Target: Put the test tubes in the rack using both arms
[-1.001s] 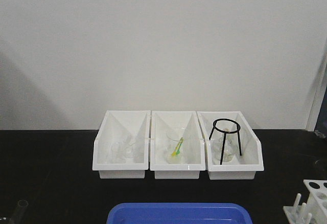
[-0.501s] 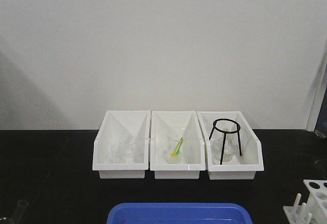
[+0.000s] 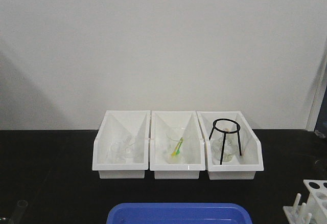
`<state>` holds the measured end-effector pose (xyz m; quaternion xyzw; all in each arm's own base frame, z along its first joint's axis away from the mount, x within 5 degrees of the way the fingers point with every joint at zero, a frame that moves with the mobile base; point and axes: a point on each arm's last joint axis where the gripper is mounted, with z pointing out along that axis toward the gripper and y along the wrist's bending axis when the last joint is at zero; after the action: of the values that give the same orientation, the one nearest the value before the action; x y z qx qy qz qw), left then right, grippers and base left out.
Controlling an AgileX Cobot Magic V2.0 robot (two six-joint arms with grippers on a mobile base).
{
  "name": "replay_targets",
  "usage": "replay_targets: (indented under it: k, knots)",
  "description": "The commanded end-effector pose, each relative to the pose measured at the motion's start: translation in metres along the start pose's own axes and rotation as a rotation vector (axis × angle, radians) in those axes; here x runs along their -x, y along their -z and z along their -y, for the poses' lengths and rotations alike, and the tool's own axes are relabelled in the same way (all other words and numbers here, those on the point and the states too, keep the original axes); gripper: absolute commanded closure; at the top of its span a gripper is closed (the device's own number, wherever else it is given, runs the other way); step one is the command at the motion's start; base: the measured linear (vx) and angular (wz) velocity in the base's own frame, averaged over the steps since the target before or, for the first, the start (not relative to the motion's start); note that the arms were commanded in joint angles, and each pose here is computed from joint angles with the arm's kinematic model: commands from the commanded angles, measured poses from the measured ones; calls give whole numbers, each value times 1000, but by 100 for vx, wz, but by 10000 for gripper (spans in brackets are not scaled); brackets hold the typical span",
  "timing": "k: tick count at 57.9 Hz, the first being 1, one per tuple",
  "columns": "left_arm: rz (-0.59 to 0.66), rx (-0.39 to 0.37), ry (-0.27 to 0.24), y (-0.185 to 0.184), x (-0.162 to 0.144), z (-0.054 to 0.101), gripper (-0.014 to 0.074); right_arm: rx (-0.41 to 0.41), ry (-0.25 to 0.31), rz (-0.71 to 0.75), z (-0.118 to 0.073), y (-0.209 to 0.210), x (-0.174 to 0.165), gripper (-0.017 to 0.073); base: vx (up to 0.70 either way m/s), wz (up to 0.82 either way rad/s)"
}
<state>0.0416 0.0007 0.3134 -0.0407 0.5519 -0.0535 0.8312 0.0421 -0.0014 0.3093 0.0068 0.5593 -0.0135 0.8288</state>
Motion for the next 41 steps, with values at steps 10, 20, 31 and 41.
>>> replay_targets:
  k: [10, 20, 31, 41]
  knots:
    - [-56, 2, -47, -80, 70, 10, 614, 0, 31, 53, 0, -70, 73, 567, 0, 0]
    - [-137, 11, -42, -127, 71, 11, 614, 1, 28, -37, 0, -120, 71, 567, 0, 0]
    - [-195, 18, -44, -146, 56, 9, 604, 2, 26, -116, 0, -146, 51, 564, 0, 0]
    - [-198, 13, -92, -146, 56, 9, 536, 4, 26, -162, -1, -150, 44, 533, 0, 0]
